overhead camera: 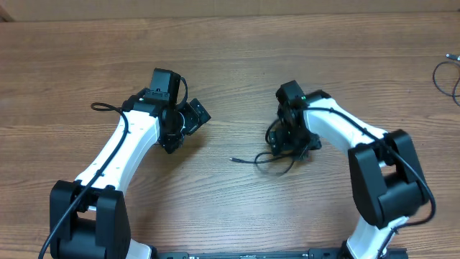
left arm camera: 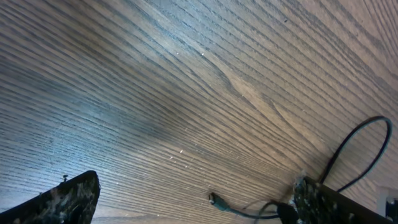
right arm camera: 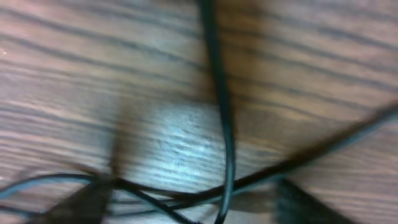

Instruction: Untangle cables

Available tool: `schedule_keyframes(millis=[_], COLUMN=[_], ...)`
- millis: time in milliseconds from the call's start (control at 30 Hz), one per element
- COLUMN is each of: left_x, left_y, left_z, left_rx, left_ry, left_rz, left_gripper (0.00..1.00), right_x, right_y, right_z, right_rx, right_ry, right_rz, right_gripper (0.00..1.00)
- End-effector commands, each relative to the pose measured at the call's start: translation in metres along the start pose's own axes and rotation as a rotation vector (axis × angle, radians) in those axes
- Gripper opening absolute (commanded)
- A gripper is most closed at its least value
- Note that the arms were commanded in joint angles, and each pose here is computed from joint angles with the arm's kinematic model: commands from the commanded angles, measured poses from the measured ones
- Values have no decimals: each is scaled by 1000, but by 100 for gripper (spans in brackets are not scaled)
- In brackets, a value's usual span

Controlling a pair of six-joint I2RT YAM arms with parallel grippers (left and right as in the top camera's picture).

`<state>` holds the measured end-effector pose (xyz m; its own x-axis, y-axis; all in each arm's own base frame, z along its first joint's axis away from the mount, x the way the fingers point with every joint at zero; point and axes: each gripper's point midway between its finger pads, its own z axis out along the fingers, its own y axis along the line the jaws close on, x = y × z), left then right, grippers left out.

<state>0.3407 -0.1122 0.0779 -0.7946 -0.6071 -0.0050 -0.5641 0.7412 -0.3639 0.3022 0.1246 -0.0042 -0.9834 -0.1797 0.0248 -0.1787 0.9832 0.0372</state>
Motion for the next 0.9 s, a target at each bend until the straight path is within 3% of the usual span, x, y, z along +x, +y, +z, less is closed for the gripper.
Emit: schedule_keyframes(millis=[0,100,400,633,867], left_x=[3,3,3,3,3], left_y=[0,0,0,0,0], left_z=[2,2,2,2,2], left_rx=[0,0,0,0,0], left_ry=[11,11,11,11,11], left_rz=[-7,-7,-7,-7,-7], left_gripper=[100,100,100,99,99], right_x=[41,37,-9,-60,-115], right_y=[-14,-13,-49,-152,-241], right_z=[52,54,28,-26,-64], right_rx=[50,45,23,104,179], right_ry=[137,118,24,-130,-425], right_rz=[-10,25,257,423,391], right_gripper=[39,4,4,4,4])
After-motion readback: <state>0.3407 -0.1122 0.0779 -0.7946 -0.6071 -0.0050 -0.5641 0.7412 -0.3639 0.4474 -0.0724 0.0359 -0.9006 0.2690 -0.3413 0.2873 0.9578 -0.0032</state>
